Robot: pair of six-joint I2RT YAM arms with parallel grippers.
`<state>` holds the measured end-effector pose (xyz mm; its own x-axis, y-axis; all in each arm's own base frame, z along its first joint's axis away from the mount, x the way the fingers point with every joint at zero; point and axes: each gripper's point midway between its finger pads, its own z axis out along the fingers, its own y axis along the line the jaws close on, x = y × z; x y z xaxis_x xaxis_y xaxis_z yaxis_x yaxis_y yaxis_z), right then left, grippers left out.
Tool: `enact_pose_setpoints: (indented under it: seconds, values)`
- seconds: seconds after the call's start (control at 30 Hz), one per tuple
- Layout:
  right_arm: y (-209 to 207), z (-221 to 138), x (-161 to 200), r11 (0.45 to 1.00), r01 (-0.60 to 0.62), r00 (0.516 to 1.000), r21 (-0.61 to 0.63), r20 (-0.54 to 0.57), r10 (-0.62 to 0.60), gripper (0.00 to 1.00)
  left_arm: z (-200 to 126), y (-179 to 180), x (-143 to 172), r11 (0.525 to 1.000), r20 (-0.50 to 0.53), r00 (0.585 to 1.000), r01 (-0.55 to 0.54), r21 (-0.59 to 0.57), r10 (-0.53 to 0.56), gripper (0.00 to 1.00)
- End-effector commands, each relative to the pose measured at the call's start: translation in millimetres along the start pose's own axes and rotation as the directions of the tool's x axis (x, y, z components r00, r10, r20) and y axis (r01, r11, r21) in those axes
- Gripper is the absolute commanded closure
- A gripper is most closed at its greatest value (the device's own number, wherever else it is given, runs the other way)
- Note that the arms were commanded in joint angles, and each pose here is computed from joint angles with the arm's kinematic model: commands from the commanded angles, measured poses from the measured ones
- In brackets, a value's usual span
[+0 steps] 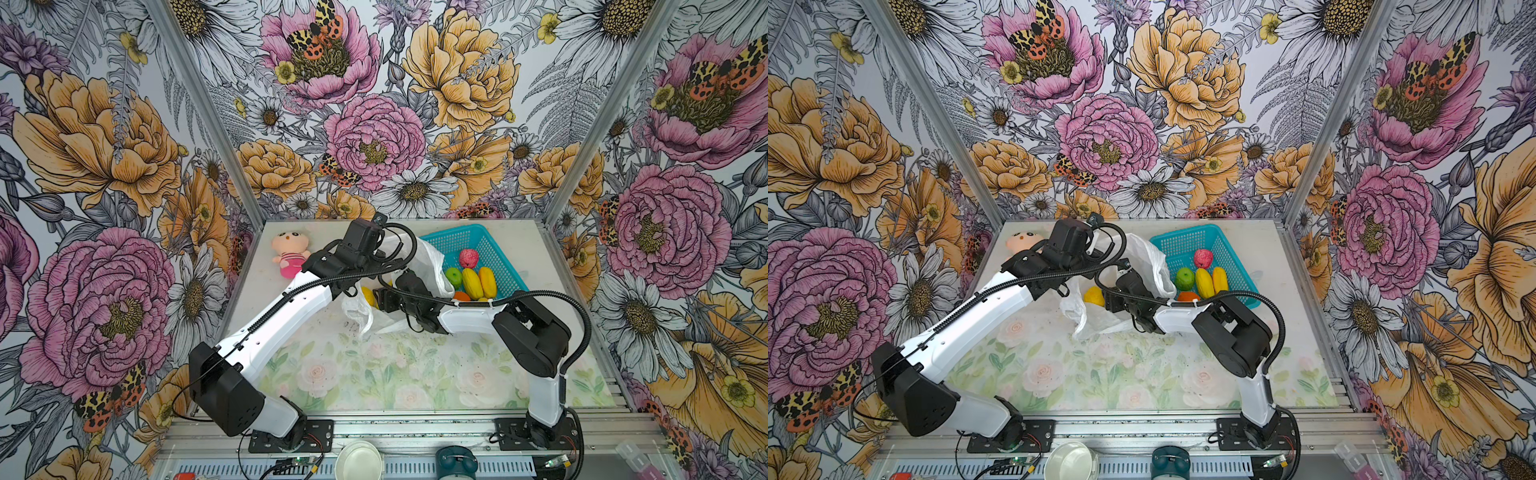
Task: Untie the knot of the plastic bag and take out the fruit
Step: Pick up the fruit from the plastic bag.
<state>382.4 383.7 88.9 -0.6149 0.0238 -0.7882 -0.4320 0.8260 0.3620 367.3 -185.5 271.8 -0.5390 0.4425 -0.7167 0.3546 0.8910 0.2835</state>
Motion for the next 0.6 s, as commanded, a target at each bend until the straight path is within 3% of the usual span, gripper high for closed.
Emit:
enact_pose_setpoints:
  seconds: [0.0, 0.37, 0.57]
  values:
    - [-8, 10, 4, 0.988, -0.154, 0.987, 0.027, 0.04, 0.153, 0.33, -5, -7, -8, 0.999, 0.018, 1.0, -0.019, 0.028, 0.018, 1.0]
    - [-26, 44, 26, 0.978, -0.204, 0.979, 0.051, -0.004, 0.205, 0.32, -8, -7, -10, 0.999, 0.027, 0.999, -0.025, 0.026, 0.024, 1.0]
    - [-35, 53, 24, 0.976, -0.215, 0.977, 0.031, -0.003, 0.215, 0.44, -7, -9, -9, 0.999, 0.023, 0.999, -0.026, 0.031, 0.025, 1.0]
